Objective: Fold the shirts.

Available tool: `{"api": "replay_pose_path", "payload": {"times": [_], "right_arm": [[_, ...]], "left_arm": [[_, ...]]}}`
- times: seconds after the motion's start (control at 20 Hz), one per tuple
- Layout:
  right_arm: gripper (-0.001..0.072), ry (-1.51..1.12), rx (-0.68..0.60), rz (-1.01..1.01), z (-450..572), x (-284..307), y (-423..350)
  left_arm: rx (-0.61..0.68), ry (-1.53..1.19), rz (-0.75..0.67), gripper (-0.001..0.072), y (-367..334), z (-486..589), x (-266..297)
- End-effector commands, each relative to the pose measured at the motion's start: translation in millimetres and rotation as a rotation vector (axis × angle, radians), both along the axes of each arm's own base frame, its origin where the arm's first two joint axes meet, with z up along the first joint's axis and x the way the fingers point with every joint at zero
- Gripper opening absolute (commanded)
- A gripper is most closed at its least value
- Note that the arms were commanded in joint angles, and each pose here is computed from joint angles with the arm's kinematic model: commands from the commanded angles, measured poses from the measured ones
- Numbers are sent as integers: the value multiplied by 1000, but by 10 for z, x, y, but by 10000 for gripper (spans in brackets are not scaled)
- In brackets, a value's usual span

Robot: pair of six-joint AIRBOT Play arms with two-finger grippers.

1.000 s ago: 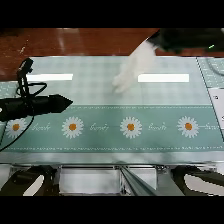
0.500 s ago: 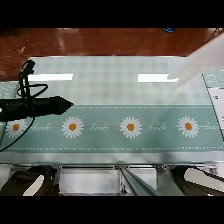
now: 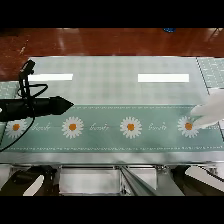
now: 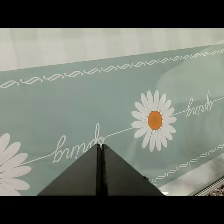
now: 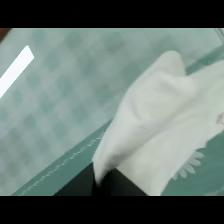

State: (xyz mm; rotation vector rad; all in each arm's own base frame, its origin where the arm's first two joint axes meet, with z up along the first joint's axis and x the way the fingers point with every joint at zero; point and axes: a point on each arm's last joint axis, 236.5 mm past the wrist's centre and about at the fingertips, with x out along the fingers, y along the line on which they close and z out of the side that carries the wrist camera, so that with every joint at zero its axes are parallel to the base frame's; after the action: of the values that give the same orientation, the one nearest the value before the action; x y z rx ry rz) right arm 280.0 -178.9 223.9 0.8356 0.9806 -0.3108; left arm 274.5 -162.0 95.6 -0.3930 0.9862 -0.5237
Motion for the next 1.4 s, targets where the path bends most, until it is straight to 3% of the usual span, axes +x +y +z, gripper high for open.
{"api": "replay_pose_path", "payload": {"times": [0.0, 0.35, 0.4, 0.45, 0.5, 0.7, 0.75, 0.8, 0.9, 1.05, 1.2, 1.35], "right_arm": [[18, 195, -32, -221, -333, -789, -336], [21, 656, -75, -646, -1091, -2547, -365], [125, 746, -62, -712, -1179, -2753, -305], [371, 805, -31, -720, -1267, -2856, -218], [411, 807, -9, -694, -1344, -2828, -179], [408, 735, -98, -628, -1399, -2597, -367], [274, 628, -135, -582, -1406, -2321, -478], [18, 472, -168, -534, -1367, -1930, -590], [19, 6, -224, -400, -959, -755, -686], [19, -527, -290, 42, 70, 768, 252], [19, -505, -354, 499, 53, 1347, 1676], [19, -213, -495, 739, -831, 1343, 2384]], "left_arm": [[0, -2, 0, 17, -1, 0, 4], [0, 1, -2, 17, -3, -2, -3], [0, 1, -2, 17, -3, -2, -3], [0, 0, -1, 17, -2, -3, 1], [2, -6, 0, 17, 1, 2, 12], [-7, -78, 47, 17, 42, 99, 189], [-1, -131, 58, 17, 69, 165, 282], [7, -191, 74, 17, 106, 261, 385], [3, -297, 131, 17, 222, 583, 621], [-2, -420, 157, 16, 293, 1235, 1065], [16, -488, 11, 16, -203, 1573, 1394], [255, -426, -107, 16, -536, 920, 1542]]}}
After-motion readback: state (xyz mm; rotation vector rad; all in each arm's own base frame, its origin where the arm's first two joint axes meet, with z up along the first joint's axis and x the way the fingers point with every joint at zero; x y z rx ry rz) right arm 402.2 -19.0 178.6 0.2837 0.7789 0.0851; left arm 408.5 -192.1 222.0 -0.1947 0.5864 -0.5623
